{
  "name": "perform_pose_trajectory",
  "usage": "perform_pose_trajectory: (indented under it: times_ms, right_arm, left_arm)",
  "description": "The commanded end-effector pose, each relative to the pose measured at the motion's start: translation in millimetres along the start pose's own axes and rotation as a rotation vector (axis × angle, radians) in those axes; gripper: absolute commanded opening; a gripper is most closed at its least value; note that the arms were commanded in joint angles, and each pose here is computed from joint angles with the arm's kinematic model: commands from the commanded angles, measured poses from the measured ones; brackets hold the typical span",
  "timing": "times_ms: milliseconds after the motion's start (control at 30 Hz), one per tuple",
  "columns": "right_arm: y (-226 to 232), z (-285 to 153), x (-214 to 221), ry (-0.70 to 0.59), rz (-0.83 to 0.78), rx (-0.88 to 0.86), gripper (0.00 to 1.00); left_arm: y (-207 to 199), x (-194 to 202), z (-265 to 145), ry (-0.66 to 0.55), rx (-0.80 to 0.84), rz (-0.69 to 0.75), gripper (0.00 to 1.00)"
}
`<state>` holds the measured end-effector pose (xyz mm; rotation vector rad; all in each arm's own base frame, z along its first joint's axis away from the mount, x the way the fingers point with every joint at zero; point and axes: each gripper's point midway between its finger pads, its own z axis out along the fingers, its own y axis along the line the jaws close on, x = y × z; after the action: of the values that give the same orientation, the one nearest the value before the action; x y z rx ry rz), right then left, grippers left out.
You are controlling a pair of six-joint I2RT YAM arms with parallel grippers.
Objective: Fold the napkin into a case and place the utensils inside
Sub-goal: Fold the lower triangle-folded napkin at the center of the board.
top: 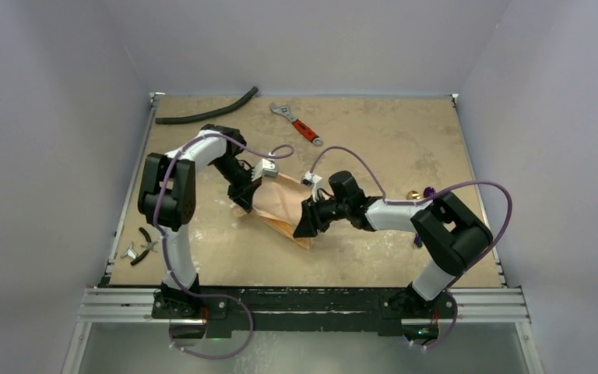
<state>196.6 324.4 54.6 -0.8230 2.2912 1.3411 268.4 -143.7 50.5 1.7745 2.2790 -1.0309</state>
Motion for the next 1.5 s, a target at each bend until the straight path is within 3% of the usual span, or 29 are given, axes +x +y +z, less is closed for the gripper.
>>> perform_pose_trajectory:
  times_ms: [0, 233, 467, 533, 567, 600, 633, 733, 867, 1133, 1467]
  right_arm:
    - [-2, -7, -9, -0.062, -0.042, 0.057, 0.42]
    - [-7, -3, -4, -0.045, -0.023, 0.06, 0.09]
    - [-13, -3, -13, -0.044, 0.018, 0.047, 0.0]
    - [-21, -5, -16, -0.054, 0.04, 0.053, 0.0]
    - [-25, -6, -17, -0.054, 0.057, 0.055, 0.0]
    - [-30, -7, -17, -0.053, 0.075, 0.056, 0.0]
    - [-35, -7, -17, -0.052, 0.089, 0.056, 0.0]
    - [-41, -6, -18, -0.051, 0.12, 0.049, 0.0]
    - [-46, -3, -13, -0.035, 0.151, 0.041, 0.0]
    - [-58, -5, -8, -0.024, 0.202, 0.052, 0.0]
    - [-60, -11, -15, -0.035, 0.208, 0.044, 0.0]
  left_arm:
    - [1, -21, 0, -0.059, 0.033, -0.073, 0.0]
    - [6, -35, -3, -0.074, 0.069, -0.145, 0.0]
    - [15, -52, -17, -0.092, 0.019, -0.147, 0.0]
    - [19, -57, -23, -0.095, -0.009, -0.142, 0.16]
    - [20, -59, -26, -0.095, -0.02, -0.137, 0.34]
    - [21, -61, -29, -0.094, -0.028, -0.129, 0.4]
    - [23, -62, -31, -0.093, -0.035, -0.118, 0.42]
    - [29, -68, -35, -0.104, -0.059, -0.096, 0.62]
    - [38, -87, -34, -0.145, -0.084, -0.053, 0.75]
    - [57, -130, -1, -0.137, -0.064, 0.036, 0.69]
    - [89, -115, 35, -0.073, -0.079, -0.018, 0.55]
